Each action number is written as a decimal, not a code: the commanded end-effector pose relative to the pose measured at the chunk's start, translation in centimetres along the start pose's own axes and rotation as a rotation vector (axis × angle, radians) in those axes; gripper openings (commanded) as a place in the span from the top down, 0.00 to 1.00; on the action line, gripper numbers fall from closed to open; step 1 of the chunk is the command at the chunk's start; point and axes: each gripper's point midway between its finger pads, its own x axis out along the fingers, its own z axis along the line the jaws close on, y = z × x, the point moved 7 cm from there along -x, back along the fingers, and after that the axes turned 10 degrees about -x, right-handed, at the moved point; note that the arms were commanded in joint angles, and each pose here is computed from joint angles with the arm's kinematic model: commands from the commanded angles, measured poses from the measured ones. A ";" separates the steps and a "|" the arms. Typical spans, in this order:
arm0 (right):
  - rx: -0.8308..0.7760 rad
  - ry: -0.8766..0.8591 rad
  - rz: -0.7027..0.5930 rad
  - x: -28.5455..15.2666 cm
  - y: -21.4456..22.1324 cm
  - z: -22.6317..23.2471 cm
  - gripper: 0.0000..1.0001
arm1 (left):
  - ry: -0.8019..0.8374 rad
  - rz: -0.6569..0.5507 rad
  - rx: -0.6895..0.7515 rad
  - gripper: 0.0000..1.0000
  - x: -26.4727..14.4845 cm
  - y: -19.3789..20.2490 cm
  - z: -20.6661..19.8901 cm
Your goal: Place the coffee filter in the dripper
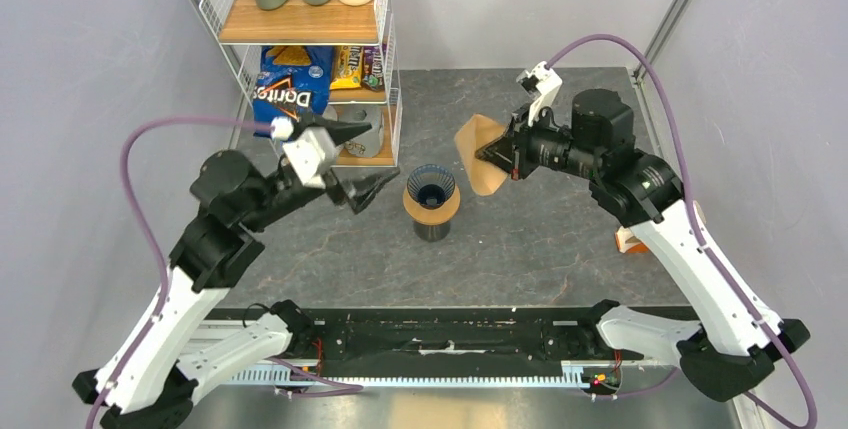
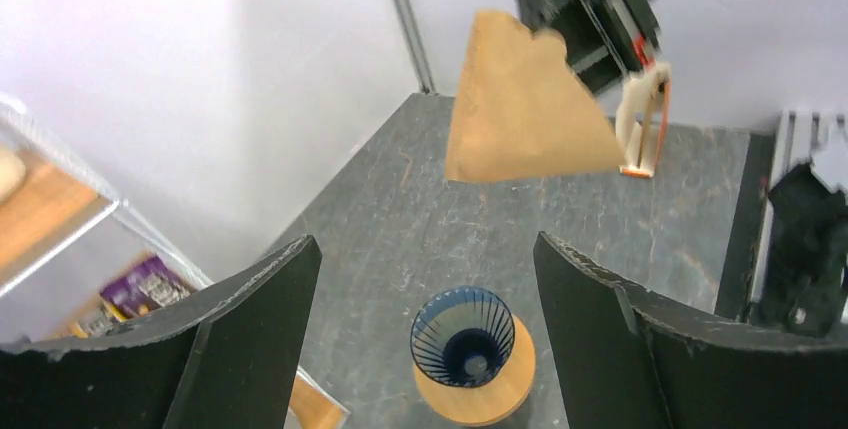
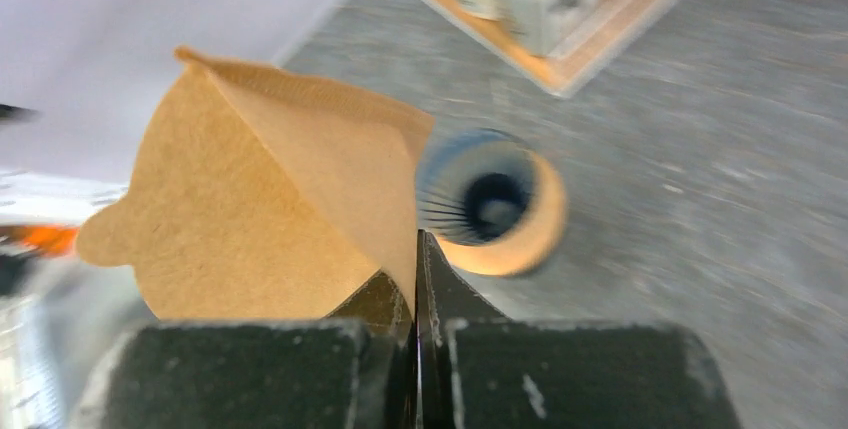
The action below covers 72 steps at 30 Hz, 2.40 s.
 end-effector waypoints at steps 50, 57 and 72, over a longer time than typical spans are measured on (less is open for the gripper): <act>0.333 -0.492 0.009 0.3 0.9 5.1 1.00 | 0.260 0.168 0.560 0.14 3.7 6.6 -2.7; 0.399 -0.488 0.022 0.9 1.3 5.1 1.00 | 0.270 0.163 0.563 0.10 4.1 6.5 -3.0; 0.374 -0.460 0.052 1.0 2.3 5.0 1.00 | 0.264 0.159 0.454 0.30 5.4 5.7 -3.9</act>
